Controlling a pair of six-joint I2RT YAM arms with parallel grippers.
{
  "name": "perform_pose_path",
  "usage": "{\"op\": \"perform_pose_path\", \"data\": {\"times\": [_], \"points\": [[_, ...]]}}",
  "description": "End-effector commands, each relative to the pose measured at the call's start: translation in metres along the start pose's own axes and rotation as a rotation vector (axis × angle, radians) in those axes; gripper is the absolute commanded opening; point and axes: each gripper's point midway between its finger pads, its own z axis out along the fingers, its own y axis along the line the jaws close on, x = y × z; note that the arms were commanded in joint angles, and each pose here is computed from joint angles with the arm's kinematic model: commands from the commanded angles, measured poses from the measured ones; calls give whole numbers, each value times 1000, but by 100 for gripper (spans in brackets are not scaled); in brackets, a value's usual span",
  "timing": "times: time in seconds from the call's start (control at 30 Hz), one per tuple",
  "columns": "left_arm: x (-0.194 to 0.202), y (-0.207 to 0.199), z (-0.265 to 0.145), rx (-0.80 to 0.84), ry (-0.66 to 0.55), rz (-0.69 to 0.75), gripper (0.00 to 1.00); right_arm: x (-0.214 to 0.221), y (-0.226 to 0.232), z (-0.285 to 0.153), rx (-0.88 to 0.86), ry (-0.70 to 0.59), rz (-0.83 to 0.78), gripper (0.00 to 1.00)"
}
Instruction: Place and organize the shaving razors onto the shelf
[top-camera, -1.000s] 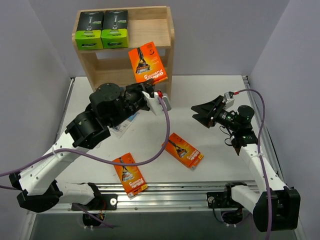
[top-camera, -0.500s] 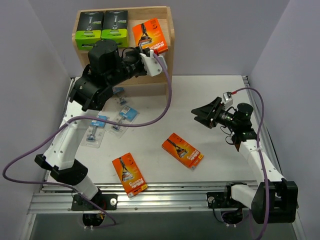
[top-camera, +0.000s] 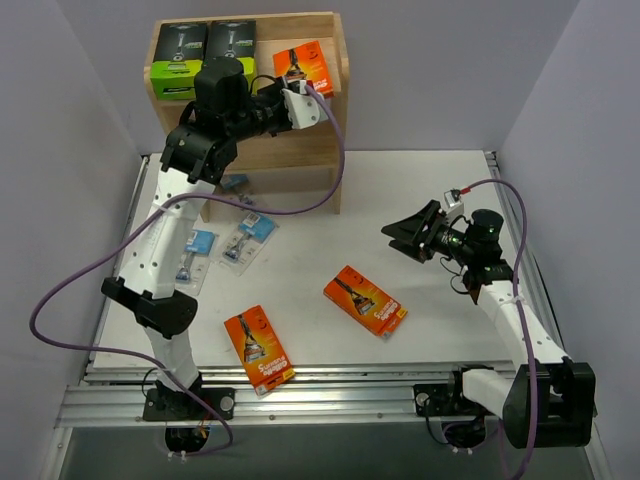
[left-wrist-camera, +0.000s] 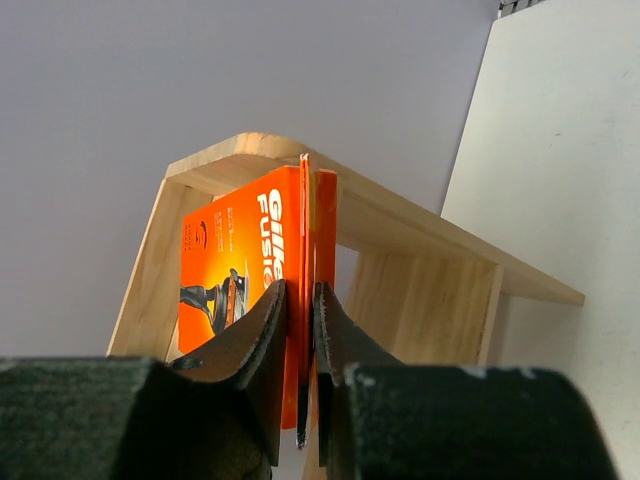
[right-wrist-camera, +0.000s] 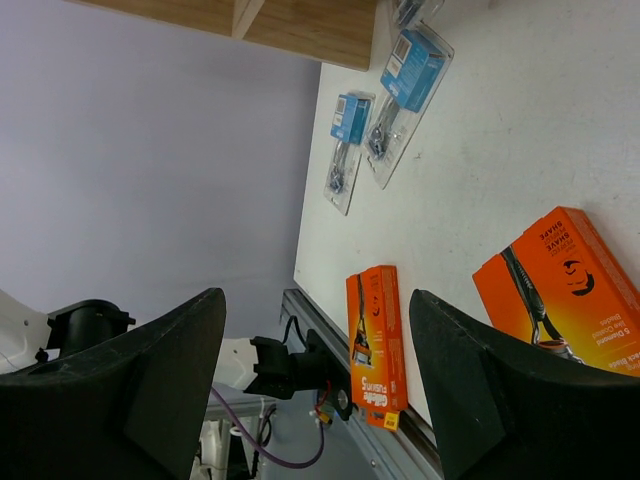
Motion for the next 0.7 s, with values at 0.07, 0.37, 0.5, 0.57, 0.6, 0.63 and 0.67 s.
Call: {"op": "perform_pose_path", "data": {"times": [0.07, 0.37, 0.5, 0.57, 0.6, 0.63, 0.67], "points": [[-18, 29, -2, -30, -131, 99, 2, 0, 8, 2, -22, 4, -62, 70], [-5, 27, 20, 25, -208, 93, 2, 2, -6, 6, 22, 20, -48, 70], [10, 30, 29, 28, -210, 79, 2, 5, -10, 5, 30, 21, -47, 70], [14, 32, 30, 28, -218, 78, 2, 6, -11, 6, 33, 26, -46, 70], [19, 31, 33, 32, -215, 73, 2, 5, -12, 6, 35, 24, -48, 70], [17, 35, 32, 25, -224, 76, 2, 5, -12, 7, 37, 25, -47, 70], [19, 36, 32, 25, -226, 74, 2, 6, -13, 7, 40, 30, -45, 70]]}}
